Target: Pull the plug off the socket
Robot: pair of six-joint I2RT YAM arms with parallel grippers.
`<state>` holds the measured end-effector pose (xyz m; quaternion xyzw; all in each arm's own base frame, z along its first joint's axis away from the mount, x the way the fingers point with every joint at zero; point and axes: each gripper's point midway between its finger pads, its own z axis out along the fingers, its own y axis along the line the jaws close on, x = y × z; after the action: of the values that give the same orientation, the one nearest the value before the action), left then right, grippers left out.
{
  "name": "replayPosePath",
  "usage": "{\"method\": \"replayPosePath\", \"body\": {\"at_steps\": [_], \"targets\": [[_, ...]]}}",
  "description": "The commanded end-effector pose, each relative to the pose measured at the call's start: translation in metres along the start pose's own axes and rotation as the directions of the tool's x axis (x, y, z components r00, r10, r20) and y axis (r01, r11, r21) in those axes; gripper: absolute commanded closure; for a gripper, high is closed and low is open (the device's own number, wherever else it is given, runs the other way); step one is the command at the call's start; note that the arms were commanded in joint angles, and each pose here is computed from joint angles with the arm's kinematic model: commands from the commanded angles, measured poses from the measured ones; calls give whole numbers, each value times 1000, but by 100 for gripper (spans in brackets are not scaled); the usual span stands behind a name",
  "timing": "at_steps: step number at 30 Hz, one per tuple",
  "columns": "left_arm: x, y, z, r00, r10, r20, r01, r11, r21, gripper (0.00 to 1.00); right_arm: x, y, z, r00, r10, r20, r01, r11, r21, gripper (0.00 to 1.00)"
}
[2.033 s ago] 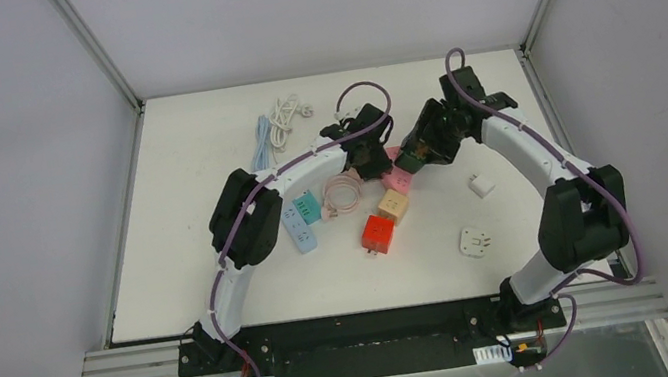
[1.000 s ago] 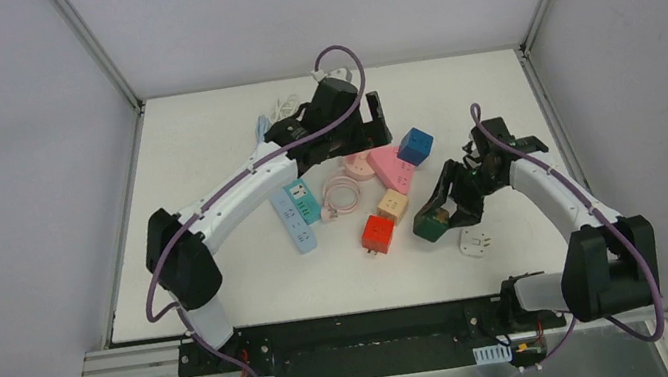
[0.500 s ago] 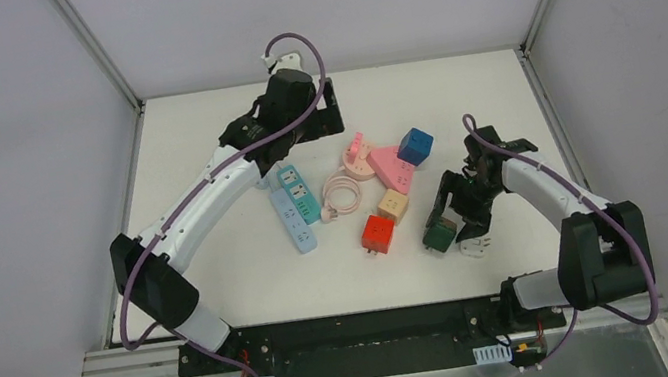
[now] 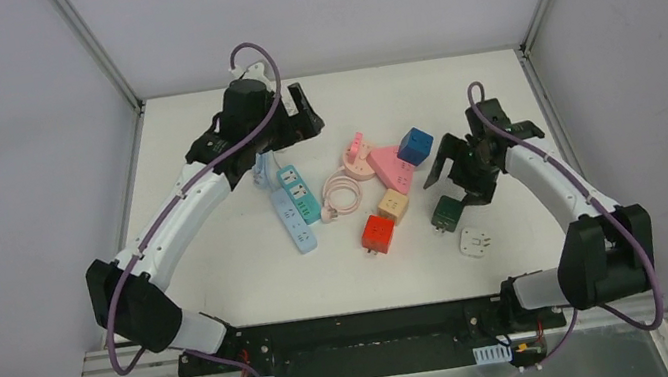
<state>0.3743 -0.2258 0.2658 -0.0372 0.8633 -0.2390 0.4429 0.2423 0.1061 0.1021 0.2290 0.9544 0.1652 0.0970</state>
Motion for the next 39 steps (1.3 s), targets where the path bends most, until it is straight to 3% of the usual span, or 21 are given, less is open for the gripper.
{"method": "replayPosePath", "body": {"at_steps": [1, 6, 12, 18, 31, 39], "targets": [[1, -39, 5, 999, -34, -33, 38, 988, 147, 3, -52, 32, -33, 969, -3, 247, 21, 997, -71, 4], [33, -57, 26, 989, -74, -131, 88, 991, 102, 4, -91, 53, -33, 937, 76, 341, -39, 993, -112, 4], [67, -97, 46, 969, -48, -244, 70, 994, 82, 3, -117, 76, -17, 943, 114, 312, -70, 987, -147, 5], [103, -99, 70, 943, -52, -329, 54, 999, -2, 9, -127, 77, 16, 959, 79, 273, -48, 992, -118, 7], [131, -86, 99, 929, -41, -368, 15, 997, -74, 11, -125, 99, 33, 971, 82, 223, -34, 977, -210, 11], [149, -83, 112, 920, -45, -389, 2, 994, -110, 16, -129, 96, 50, 973, 86, 213, -46, 982, -184, 13]]}}
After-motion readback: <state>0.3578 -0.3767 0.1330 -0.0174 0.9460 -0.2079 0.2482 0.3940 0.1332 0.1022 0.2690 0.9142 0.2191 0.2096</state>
